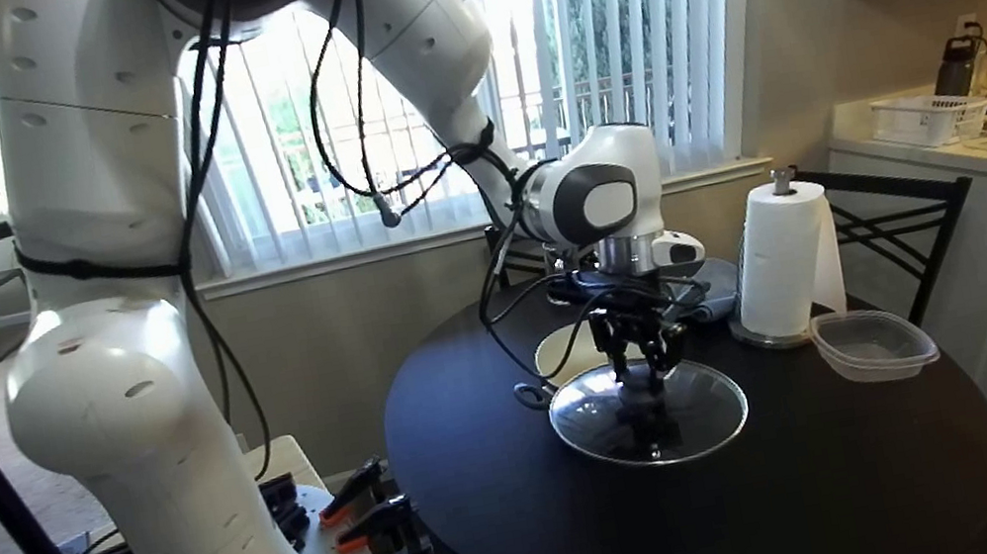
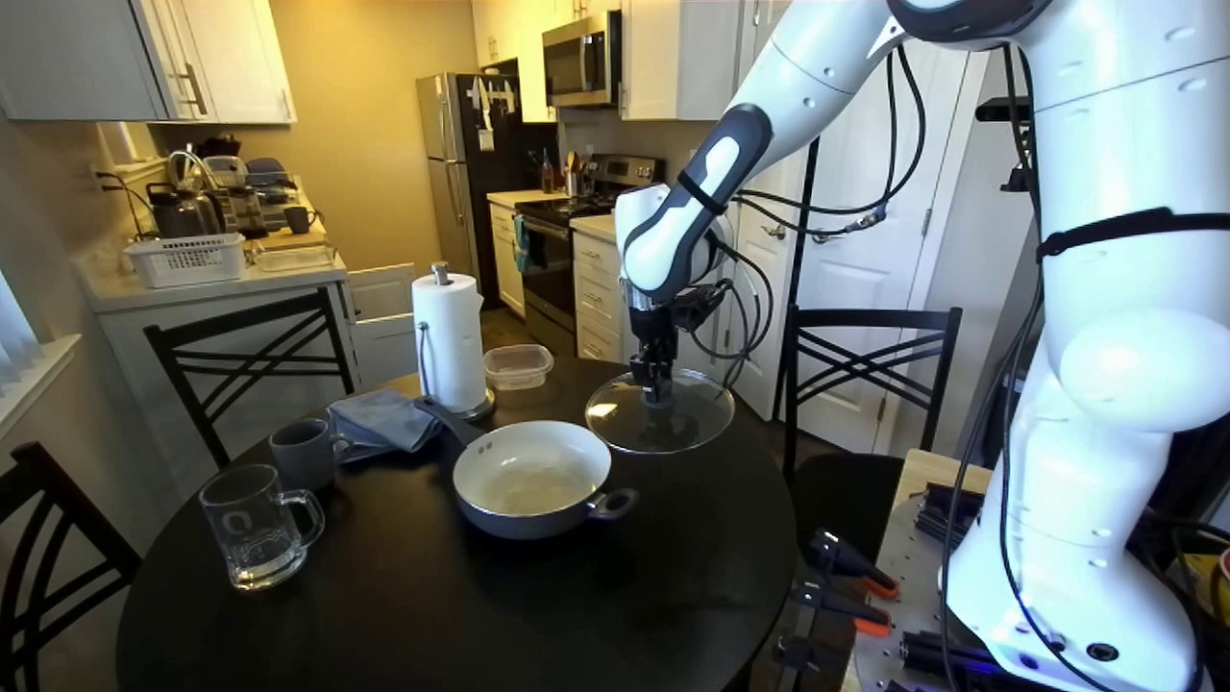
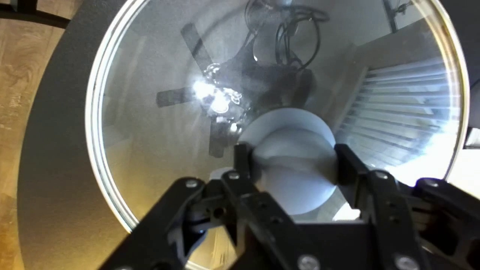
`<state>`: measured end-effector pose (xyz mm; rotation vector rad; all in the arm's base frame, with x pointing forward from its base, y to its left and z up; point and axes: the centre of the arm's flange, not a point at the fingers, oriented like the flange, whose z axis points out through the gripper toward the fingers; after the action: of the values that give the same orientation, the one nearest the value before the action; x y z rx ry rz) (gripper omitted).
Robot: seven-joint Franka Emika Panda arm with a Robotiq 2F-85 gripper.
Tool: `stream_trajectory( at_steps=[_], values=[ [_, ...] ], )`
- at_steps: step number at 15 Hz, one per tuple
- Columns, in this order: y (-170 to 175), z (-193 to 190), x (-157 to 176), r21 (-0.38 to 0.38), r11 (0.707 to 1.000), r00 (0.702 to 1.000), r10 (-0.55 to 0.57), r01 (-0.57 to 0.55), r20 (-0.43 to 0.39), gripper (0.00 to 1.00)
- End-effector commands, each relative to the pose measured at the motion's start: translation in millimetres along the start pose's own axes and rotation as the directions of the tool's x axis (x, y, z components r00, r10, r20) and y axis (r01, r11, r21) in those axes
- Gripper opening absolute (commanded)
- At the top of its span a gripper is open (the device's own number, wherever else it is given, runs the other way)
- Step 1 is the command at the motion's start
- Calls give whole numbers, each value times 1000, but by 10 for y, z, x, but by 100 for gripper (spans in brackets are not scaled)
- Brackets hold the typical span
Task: Put the lid on the pot
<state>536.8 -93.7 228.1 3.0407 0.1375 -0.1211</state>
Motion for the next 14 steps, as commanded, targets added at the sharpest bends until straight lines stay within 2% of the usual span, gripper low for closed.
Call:
stream_trajectory(
  at_steps=[1,7,14],
  values=[
    [-138,-145,216,-33,998,998,-56,57,34,33],
    [-474,-212,804,-70,983,986,-165,167,37,33],
    [-910,-8,1349,-41,969,969,-240,243,67,33]
  ],
)
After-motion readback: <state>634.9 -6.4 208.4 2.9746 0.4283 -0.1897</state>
